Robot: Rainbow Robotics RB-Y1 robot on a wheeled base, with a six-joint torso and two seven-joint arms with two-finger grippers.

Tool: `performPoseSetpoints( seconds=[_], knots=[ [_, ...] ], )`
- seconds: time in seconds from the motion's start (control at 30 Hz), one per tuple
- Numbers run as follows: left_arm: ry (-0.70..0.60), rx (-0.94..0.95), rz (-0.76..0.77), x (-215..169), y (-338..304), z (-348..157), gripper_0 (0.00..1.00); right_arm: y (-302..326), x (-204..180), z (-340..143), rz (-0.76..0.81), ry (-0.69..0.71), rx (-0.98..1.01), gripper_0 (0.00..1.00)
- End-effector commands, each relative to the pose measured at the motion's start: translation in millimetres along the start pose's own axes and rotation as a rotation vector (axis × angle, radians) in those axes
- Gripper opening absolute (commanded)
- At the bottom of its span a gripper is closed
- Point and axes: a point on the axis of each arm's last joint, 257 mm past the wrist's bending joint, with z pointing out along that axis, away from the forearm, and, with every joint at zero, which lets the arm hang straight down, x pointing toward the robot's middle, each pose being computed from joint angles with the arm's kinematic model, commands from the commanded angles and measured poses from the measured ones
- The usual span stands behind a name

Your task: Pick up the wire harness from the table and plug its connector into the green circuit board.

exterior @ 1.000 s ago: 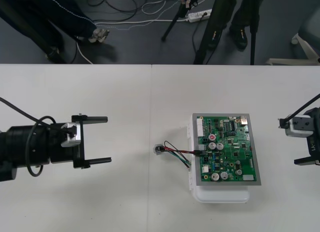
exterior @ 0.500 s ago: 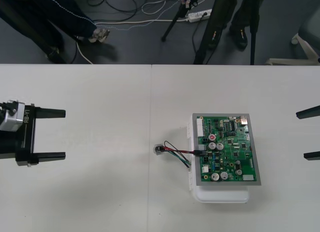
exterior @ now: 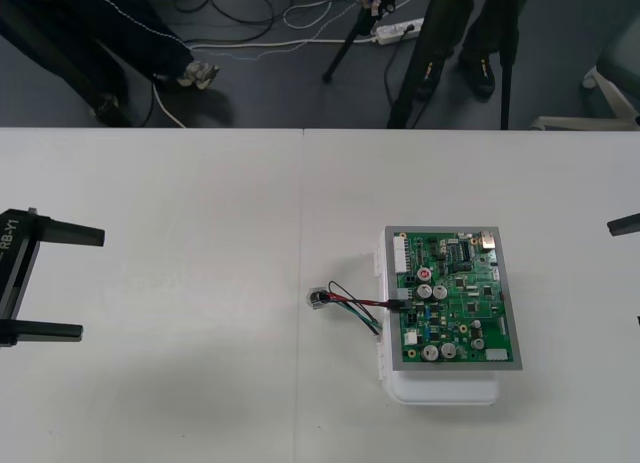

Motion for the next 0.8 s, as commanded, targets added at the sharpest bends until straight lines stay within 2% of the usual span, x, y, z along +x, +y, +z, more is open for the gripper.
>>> performPoseSetpoints(
  seconds=[0.03,0.33,0.8],
  knots=[
    [0.030,0.091,0.039,-11.8,-22.0,-16.5,1.00,6.2,1.6,-19.9,-0.087,0.025,0.009,1.00],
    [0.030,0.117,0.038,-15.2,-27.2,-19.6,1.00,20.4,-5.0,-23.4,-0.084,-0.008,0.010,1.00],
    [0.036,0.155,0.051,-20.1,-36.3,-18.2,1.00,24.7,-32.0,-16.0,-0.073,-0.144,0.017,1.00]
  ],
)
